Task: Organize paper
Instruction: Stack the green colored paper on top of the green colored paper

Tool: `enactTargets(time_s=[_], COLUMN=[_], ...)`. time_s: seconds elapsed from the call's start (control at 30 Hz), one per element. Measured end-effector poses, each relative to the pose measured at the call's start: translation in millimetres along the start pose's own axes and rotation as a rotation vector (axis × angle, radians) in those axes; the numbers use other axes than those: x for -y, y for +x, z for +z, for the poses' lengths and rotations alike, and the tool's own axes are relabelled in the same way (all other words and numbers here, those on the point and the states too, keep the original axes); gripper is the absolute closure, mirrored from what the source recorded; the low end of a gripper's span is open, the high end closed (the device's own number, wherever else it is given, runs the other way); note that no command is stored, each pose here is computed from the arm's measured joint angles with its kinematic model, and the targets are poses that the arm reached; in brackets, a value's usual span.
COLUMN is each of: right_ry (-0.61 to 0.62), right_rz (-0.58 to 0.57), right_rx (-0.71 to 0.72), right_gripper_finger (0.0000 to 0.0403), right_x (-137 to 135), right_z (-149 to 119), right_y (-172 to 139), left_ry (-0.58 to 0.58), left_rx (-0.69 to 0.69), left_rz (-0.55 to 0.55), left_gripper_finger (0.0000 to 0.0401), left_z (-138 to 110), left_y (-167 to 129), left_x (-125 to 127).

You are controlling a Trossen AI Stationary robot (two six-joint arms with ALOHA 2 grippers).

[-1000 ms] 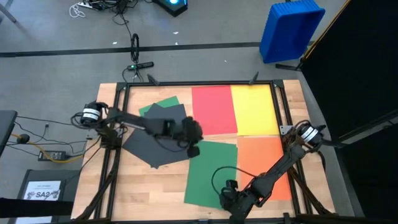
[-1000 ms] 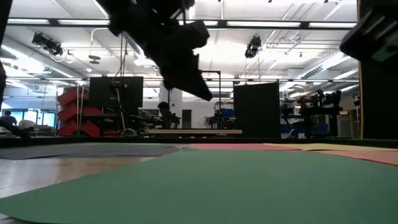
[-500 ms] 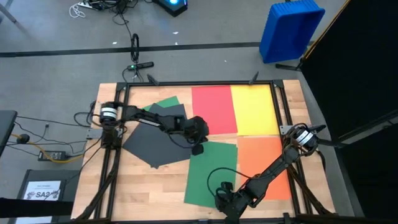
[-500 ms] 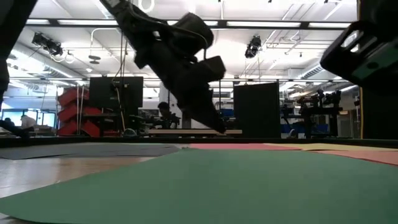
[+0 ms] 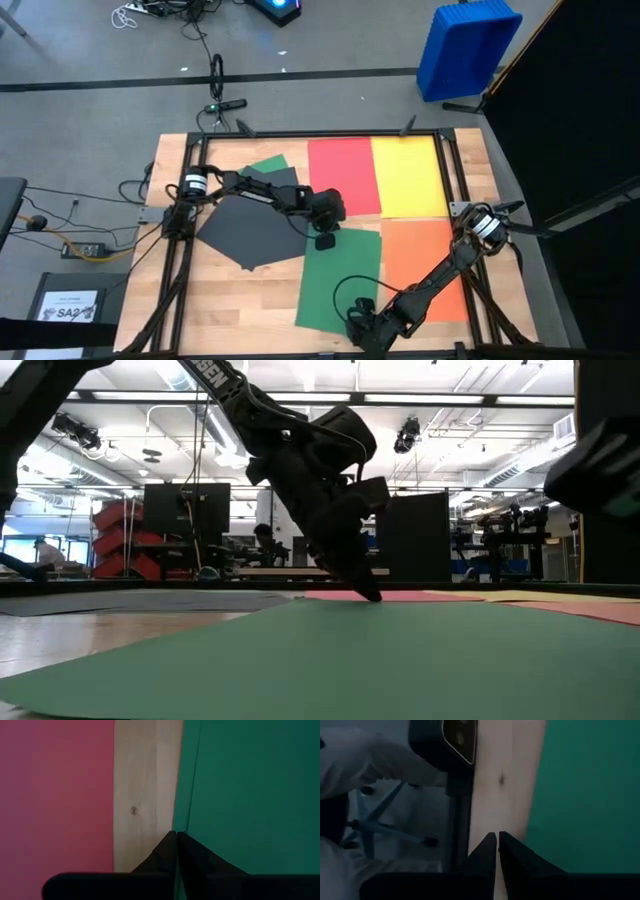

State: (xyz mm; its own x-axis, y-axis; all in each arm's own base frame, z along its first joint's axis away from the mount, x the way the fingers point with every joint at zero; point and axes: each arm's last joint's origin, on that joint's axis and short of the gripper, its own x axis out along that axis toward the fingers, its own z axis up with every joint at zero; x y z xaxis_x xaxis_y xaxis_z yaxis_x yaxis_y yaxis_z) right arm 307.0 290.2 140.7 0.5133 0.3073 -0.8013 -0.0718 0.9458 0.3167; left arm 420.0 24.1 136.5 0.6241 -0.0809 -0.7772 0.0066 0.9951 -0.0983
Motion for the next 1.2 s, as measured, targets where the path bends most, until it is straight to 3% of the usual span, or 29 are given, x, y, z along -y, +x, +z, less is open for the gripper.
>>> enactTargets(time_s=[0.5, 0.7, 0.9, 1.07, 1.2], right_ry=[0.03, 0.04, 0.027, 0.017, -0.009], right_rz=[-0.081, -0.095, -0.065, -0.064, -0.131], right_rx=[-0.085, -0.105, -0.099, -0.045, -0.002], right_gripper_finger=[0.0402, 0.0402, 0.0402, 0.0403, 0.0403], right_x=[8, 5, -3, -7, -5], right_z=[-9, -14, -16, -8, -3], right_y=[1, -2, -11, -28, -46], left_ry=[-0.02, -0.028, -0.036, -0.03, -0.088], left_rx=[0.007, 0.044, -0.028, -0.067, -0.014], left_rz=[0.019, 0.03, 0.088, 0.156, 0.146], left_gripper_finger=[0.0401, 0.0401, 0.0401, 0.0401, 0.0401], left_z=[5, 17, 18, 10, -18], left_y=[-9, -23, -54, -79, -89], left_x=[-8, -14, -12, 2, 13])
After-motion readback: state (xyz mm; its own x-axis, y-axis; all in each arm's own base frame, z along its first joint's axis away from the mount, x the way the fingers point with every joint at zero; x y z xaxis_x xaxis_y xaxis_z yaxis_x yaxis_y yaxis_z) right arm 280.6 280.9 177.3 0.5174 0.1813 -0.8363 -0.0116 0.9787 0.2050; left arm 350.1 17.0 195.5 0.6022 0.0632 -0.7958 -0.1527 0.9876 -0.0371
